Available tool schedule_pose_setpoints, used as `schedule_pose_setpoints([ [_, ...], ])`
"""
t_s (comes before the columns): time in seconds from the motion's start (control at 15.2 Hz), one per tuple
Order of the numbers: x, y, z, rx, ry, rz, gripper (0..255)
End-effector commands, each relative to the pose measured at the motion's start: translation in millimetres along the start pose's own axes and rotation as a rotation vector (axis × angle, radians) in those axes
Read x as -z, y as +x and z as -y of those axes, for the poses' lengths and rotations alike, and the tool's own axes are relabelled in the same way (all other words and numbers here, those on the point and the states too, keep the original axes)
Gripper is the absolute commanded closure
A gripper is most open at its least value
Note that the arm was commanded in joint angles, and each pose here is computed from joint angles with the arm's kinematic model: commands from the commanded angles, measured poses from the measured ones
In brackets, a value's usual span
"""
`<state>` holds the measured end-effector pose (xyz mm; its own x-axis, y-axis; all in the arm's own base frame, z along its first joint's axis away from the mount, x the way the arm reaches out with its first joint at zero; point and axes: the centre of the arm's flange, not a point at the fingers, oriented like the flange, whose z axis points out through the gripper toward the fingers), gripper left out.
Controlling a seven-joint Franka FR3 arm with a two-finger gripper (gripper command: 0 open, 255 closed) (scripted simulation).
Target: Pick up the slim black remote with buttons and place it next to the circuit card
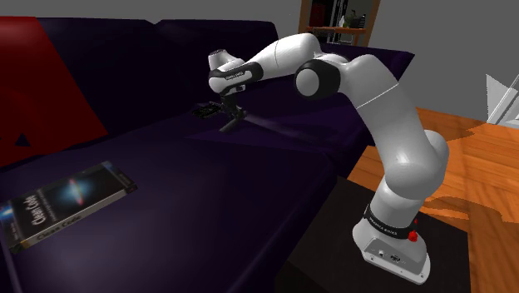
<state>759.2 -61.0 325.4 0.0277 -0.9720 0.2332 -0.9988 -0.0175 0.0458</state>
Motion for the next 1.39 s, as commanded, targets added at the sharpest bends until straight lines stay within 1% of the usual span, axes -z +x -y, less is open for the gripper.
schedule_pose_setpoints([
  [0.0,-0.7,-1.4,0.1,0.002,-0.001,0.001,255],
  [0.13,-0.7,-1.4,0.1,0.002,-0.001,0.001,255],
  [0.2,-0.5,-1.5,0.1,0.002,-0.001,0.001,0],
  [0.53,-0.7,-1.4,0.1,0.002,-0.001,0.001,0],
  [0.79,49.3,-1.4,0.2,0.002,-0.001,0.001,0],
  [1.32,49.3,-1.4,0.2,0.002,-0.001,0.001,0],
])
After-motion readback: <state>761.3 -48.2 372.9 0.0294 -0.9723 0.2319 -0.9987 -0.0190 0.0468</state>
